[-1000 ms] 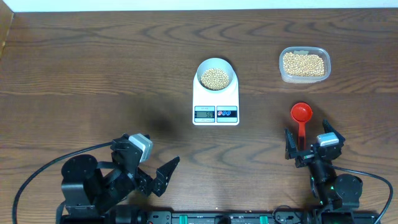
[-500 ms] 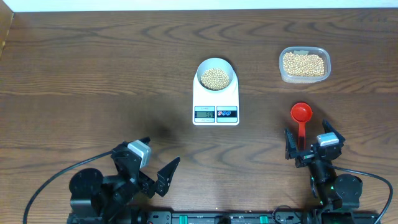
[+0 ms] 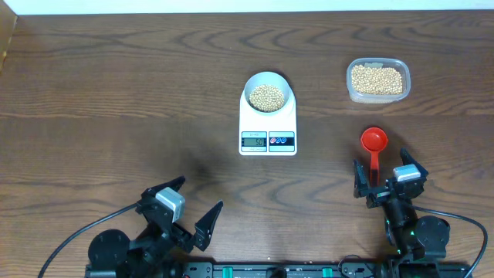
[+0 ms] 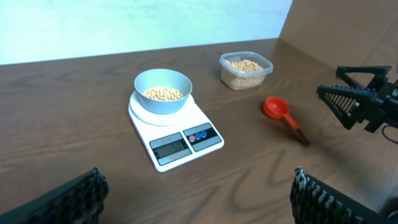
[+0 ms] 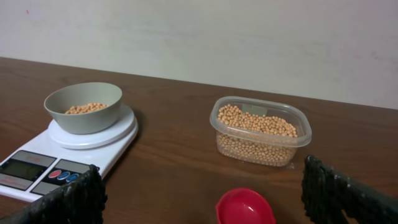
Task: Scoop item into bowl and weigh 50g on scale
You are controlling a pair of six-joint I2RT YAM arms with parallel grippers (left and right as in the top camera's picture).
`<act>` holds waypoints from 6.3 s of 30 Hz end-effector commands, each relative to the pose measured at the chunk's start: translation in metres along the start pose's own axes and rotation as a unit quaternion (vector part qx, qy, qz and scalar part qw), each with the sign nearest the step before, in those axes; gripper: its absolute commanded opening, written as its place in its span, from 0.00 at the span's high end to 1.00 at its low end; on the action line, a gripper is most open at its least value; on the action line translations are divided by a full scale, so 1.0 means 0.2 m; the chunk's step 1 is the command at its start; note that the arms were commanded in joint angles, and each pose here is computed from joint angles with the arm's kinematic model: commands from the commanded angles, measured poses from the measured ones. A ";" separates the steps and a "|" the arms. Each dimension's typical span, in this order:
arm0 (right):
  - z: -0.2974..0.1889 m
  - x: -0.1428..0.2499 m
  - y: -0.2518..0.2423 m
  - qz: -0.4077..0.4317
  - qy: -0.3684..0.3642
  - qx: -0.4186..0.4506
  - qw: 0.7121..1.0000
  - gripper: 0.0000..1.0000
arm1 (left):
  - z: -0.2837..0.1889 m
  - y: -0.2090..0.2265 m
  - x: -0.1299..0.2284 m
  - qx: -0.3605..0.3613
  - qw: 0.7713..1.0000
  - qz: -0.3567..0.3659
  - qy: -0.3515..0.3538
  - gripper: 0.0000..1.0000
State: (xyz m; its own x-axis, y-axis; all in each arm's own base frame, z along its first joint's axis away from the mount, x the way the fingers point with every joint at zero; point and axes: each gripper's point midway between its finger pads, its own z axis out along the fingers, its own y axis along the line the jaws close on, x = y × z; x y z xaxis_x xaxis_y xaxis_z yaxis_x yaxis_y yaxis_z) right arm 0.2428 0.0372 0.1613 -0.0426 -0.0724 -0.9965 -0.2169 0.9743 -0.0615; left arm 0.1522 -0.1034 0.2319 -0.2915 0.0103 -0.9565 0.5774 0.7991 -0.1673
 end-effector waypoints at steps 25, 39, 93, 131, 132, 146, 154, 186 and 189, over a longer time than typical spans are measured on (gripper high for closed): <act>0.00 0.00 0.01 -0.005 0.000 -0.002 1.000 0.01 | 0.00 0.42 0.00 -0.209 0.975 -0.029 -0.068 0.04; 0.00 0.00 0.01 -0.005 0.000 -0.002 1.000 0.01 | 0.13 0.67 0.16 -0.277 0.954 -0.015 -0.116 0.04; 0.00 0.00 0.01 -0.005 0.000 -0.002 1.000 0.01 | 0.14 0.77 0.33 -0.323 0.943 -0.020 -0.081 0.04; -0.02 0.03 -0.17 0.066 0.008 0.102 0.993 0.01 | 0.14 0.77 0.33 -0.323 0.943 -0.020 -0.081 0.04; -0.02 0.03 -0.16 0.057 0.008 0.098 0.993 0.01 | 0.14 0.77 0.33 -0.323 0.943 -0.020 -0.081 0.04; -0.01 0.03 -0.14 0.027 0.010 0.084 0.996 0.01 | 0.14 0.77 0.33 -0.323 0.943 -0.020 -0.081 0.04; -0.01 0.03 -0.14 0.027 0.010 0.084 0.996 0.01 | 0.14 0.77 0.33 -0.323 0.943 -0.020 -0.081 0.04; -0.01 0.03 -0.14 0.027 0.010 0.084 0.996 0.01 | 0.14 0.77 0.33 -0.323 0.943 -0.020 -0.081 0.04; -0.01 0.03 -0.14 0.027 0.010 0.084 0.996 0.01 | 0.14 0.77 0.33 -0.323 0.943 -0.019 -0.082 0.04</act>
State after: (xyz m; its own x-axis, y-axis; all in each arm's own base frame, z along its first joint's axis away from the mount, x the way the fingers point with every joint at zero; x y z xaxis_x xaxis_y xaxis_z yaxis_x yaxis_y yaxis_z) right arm 0.2463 0.0070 0.1573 -0.0734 -0.0097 -0.9973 -0.0368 0.9993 -0.0070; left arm 0.2450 0.0019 0.1524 -0.1045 -0.0899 -0.9905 -0.0175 0.9959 -0.0886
